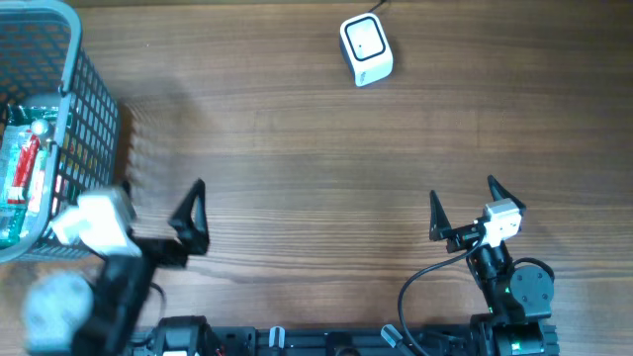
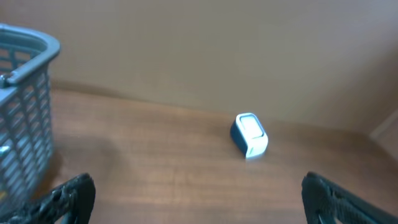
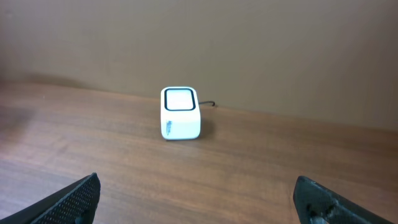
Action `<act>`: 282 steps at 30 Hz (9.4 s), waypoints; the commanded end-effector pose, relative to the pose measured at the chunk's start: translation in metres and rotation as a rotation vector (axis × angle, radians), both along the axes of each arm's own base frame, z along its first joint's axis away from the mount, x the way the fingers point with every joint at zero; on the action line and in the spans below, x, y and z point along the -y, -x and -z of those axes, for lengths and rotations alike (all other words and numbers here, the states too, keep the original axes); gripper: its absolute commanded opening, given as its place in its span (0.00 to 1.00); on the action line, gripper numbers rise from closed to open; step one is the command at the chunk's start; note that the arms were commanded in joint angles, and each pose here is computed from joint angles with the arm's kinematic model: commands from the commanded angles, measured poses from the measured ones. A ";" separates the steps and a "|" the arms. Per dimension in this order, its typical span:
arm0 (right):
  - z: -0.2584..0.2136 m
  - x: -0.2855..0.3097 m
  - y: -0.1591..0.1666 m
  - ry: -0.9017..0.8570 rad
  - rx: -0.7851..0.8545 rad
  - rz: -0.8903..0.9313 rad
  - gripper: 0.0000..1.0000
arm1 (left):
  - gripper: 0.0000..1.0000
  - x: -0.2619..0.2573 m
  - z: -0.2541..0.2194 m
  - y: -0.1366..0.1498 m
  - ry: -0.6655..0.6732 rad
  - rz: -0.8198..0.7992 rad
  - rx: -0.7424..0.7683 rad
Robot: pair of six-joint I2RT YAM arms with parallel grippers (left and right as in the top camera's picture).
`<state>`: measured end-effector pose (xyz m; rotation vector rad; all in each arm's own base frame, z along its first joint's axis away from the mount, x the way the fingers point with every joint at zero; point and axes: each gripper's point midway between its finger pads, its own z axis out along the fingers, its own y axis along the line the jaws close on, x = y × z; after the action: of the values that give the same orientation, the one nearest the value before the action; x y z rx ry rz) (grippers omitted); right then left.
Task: Scan the item barcode
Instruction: 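Move the left gripper over the basket and reach down inside, then grasp the yellow dish-soap bottle in the basket with the left gripper, then carry the soap bottle forward and set it down before the scanner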
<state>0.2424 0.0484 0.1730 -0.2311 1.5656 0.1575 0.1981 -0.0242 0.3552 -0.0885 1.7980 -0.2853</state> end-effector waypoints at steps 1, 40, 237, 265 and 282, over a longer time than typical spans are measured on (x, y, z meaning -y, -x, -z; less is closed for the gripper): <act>-0.001 0.001 0.000 0.004 0.006 0.002 1.00 | 1.00 0.002 -0.029 -0.027 -0.125 0.058 -0.172; -0.001 0.001 0.000 0.004 0.006 0.002 1.00 | 1.00 -0.297 0.097 -0.144 -0.059 -0.502 -0.608; -0.001 0.001 0.000 0.004 0.006 0.002 1.00 | 0.27 0.123 0.080 -0.191 -0.126 0.194 -0.567; -0.001 0.001 0.000 0.004 0.006 0.002 1.00 | 0.33 0.279 0.250 -0.190 -0.230 0.201 -0.768; -0.001 0.001 0.000 0.004 0.006 0.002 1.00 | 1.00 0.299 0.210 -0.187 -0.249 0.315 -0.660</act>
<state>0.2424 0.0484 0.1732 -0.2311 1.5648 0.1574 0.3750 -0.3191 0.1008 0.2500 2.6022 -0.2218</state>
